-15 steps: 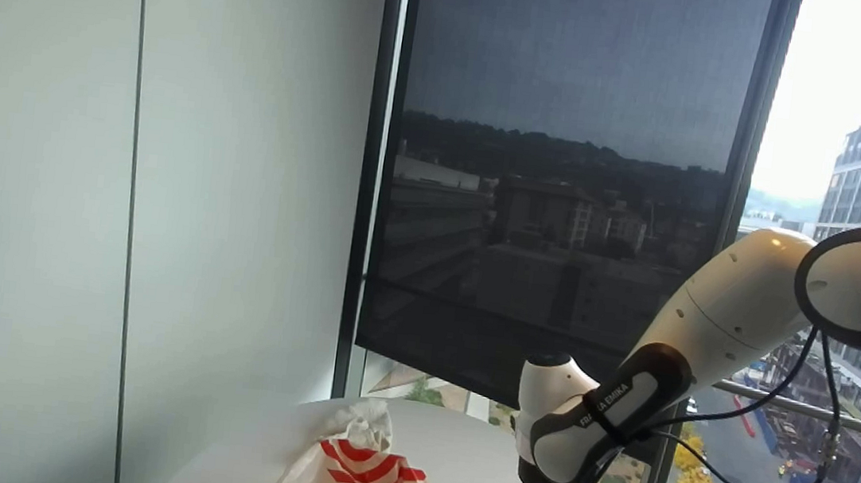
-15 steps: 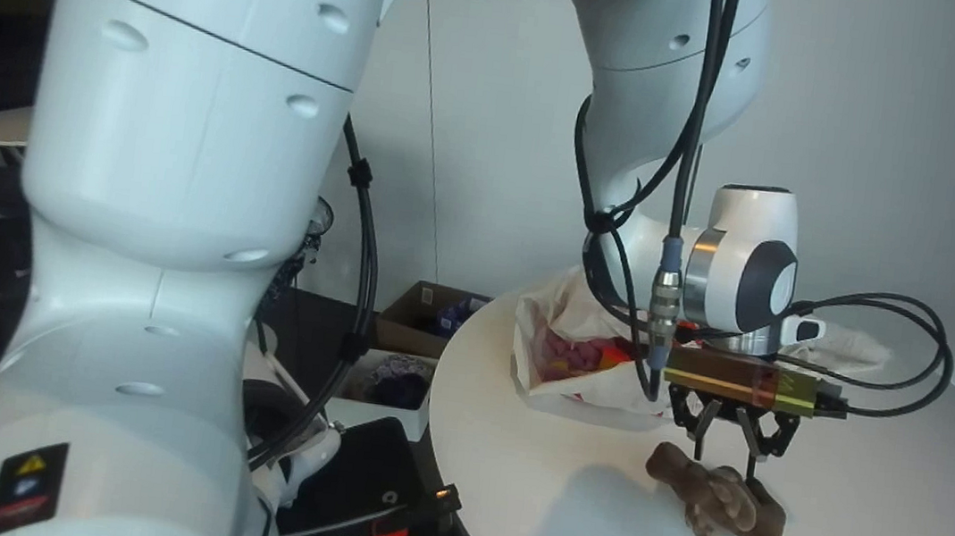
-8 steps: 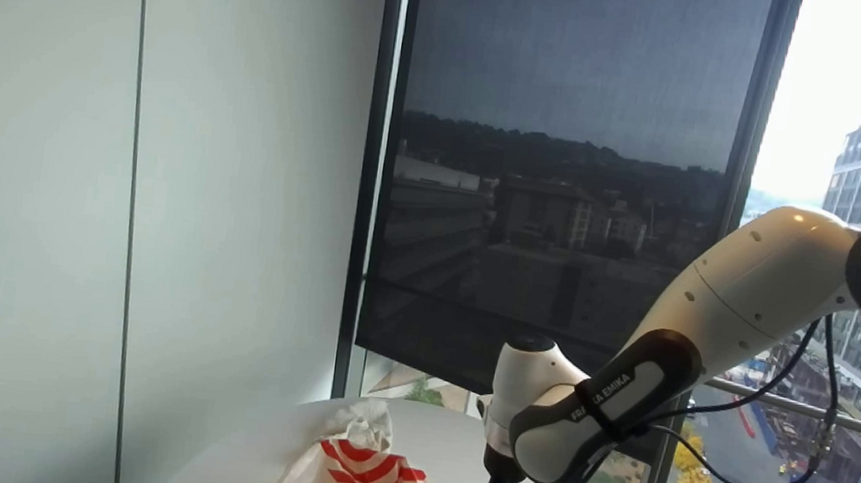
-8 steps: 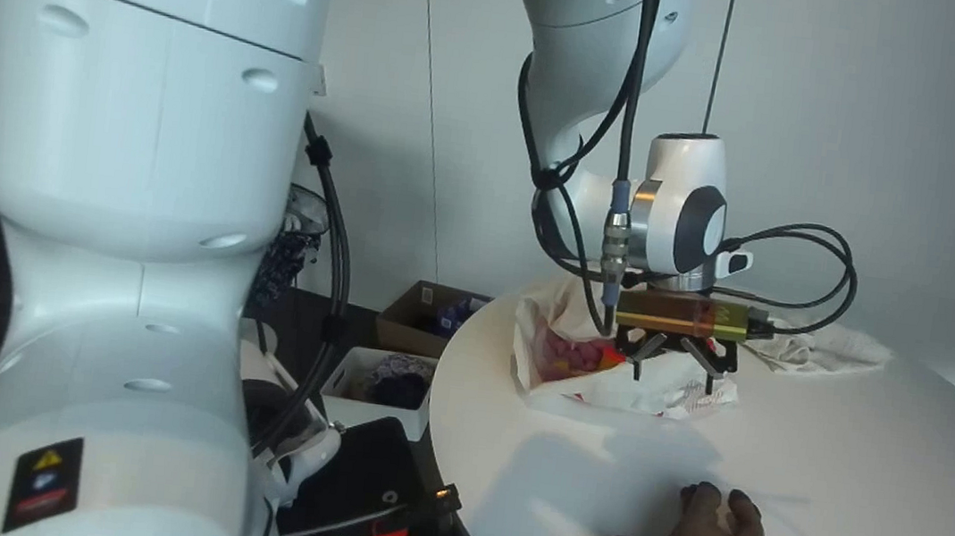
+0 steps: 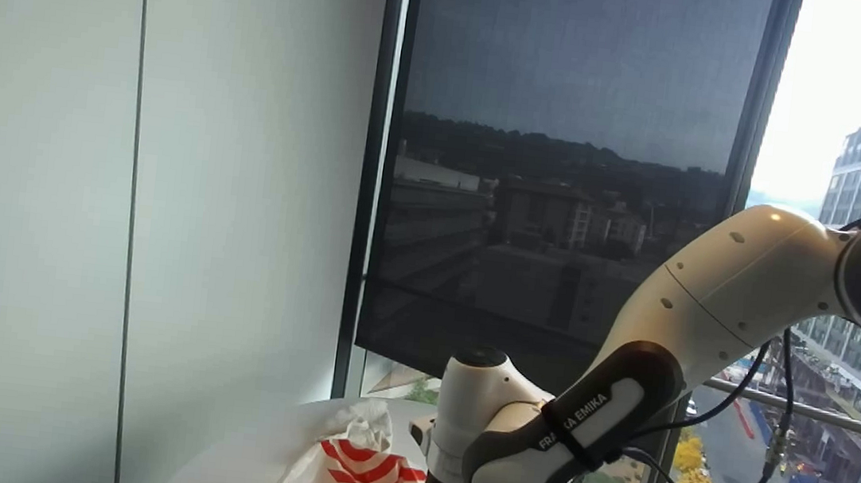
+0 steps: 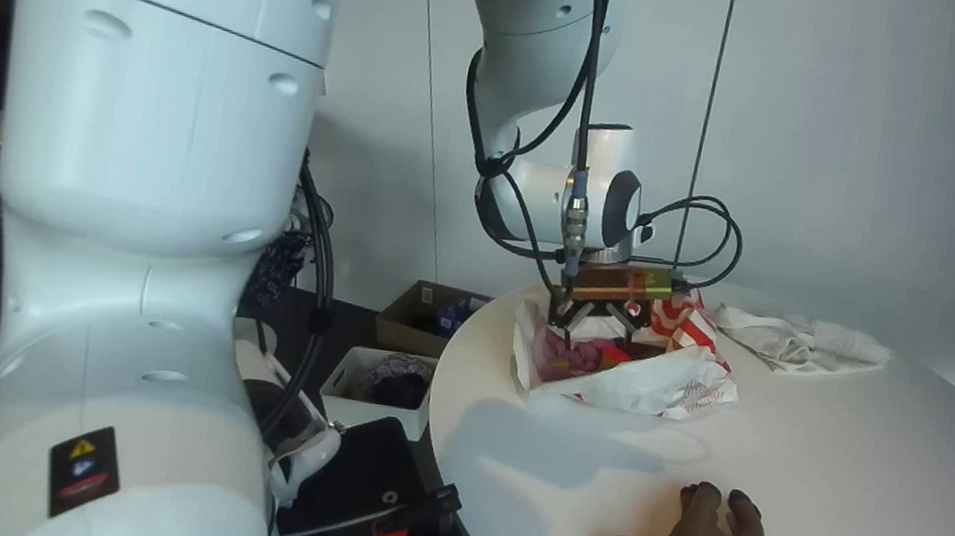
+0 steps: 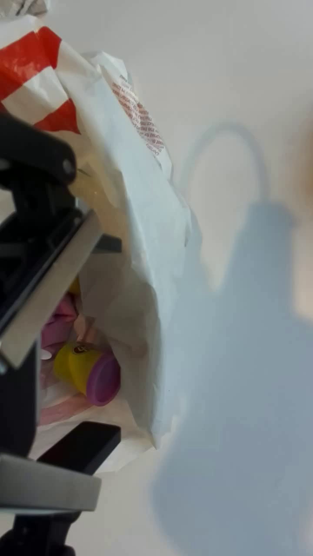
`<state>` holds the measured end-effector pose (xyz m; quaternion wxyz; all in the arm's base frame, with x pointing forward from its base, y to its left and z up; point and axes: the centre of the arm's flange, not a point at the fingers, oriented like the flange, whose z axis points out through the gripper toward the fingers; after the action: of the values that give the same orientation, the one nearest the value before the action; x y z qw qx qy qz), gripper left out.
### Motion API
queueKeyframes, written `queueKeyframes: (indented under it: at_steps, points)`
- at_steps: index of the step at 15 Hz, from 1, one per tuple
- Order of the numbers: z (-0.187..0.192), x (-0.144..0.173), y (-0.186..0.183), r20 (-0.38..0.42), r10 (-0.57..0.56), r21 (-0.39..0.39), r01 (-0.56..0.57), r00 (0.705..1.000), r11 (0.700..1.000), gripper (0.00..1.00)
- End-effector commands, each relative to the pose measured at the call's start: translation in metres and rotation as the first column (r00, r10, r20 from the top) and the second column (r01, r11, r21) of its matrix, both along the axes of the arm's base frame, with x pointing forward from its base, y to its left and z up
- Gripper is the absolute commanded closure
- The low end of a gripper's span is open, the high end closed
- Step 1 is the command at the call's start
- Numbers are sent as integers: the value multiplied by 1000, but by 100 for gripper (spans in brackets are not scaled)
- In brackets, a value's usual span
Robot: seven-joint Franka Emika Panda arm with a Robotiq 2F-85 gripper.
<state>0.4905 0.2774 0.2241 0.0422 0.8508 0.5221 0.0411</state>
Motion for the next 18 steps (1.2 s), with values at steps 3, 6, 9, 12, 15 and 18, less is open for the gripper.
queueKeyframes:
  at_steps: [3, 6, 9, 12, 15, 18]
  points:
    - [-19, 39, 31, -4, 123, 13, -123, 992, 992, 0]
    - [-36, 57, 32, -16, 163, 21, -162, 987, 987, 0]
    - [-52, 67, 39, -19, 208, 23, -208, 978, 978, 0]
    - [-62, 78, 47, -17, 235, 34, -234, 972, 972, 0]
    - [-70, 85, 54, -15, 268, 52, -266, 963, 962, 0]
    - [-81, 88, 61, -1, 292, 58, -292, 956, 955, 0]
